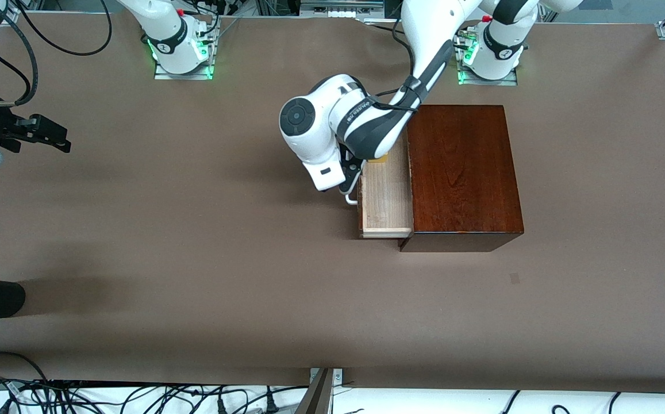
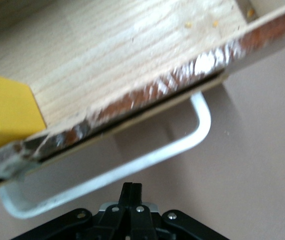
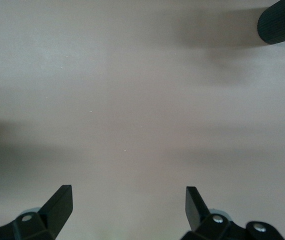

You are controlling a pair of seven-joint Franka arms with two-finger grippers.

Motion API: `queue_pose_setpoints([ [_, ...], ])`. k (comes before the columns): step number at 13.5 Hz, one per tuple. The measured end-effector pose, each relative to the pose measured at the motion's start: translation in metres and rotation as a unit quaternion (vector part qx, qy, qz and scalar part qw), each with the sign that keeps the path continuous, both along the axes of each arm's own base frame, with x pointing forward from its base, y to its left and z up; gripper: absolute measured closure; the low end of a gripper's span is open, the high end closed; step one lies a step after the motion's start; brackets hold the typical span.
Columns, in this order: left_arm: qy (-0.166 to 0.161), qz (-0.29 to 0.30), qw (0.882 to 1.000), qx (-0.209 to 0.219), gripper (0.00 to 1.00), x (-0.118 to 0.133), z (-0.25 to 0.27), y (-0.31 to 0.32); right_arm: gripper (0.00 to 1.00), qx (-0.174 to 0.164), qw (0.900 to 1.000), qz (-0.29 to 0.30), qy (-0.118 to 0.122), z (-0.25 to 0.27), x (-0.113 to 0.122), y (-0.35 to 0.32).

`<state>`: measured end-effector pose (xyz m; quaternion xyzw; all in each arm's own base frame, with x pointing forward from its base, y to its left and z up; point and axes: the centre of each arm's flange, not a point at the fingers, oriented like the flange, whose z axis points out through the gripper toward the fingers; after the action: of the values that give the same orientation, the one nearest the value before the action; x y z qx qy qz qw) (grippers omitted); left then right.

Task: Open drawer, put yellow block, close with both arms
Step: 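Push the drawer shut into the box with the left gripper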

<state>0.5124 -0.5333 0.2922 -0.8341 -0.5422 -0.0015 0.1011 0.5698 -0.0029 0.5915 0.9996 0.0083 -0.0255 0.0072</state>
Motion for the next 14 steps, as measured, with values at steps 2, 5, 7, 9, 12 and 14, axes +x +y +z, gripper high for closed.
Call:
queue_pose_setpoints([
  [2,-0.001,0.007,1.0,0.0,0.99,0.008,0.0,0.007,0.0,0.0,1.0,0.0,-0.001,0.0,0.0,0.0],
  [5,-0.003,0.01,1.0,0.001,0.99,0.01,0.0,0.009,0.0,0.0,1.0,0.0,-0.001,0.0,0.0,0.0],
  [7,-0.002,0.013,1.0,0.002,0.99,0.012,0.001,0.012,0.0,0.0,1.0,0.0,-0.001,0.0,0.0,0.0],
  [9,0.0,0.015,1.0,0.005,0.99,0.013,0.001,0.013,0.0,0.0,1.0,0.0,-0.001,0.0,0.0,0.0],
  [12,0.009,0.019,1.0,0.015,0.99,0.015,0.0,0.02,0.0,0.0,1.0,0.0,-0.001,0.0,0.0,0.0],
  [14,0.02,0.022,0.999,0.026,0.99,0.018,0.0,0.028,0.0,0.0,1.0,0.0,-0.001,0.0,0.0,0.0],
])
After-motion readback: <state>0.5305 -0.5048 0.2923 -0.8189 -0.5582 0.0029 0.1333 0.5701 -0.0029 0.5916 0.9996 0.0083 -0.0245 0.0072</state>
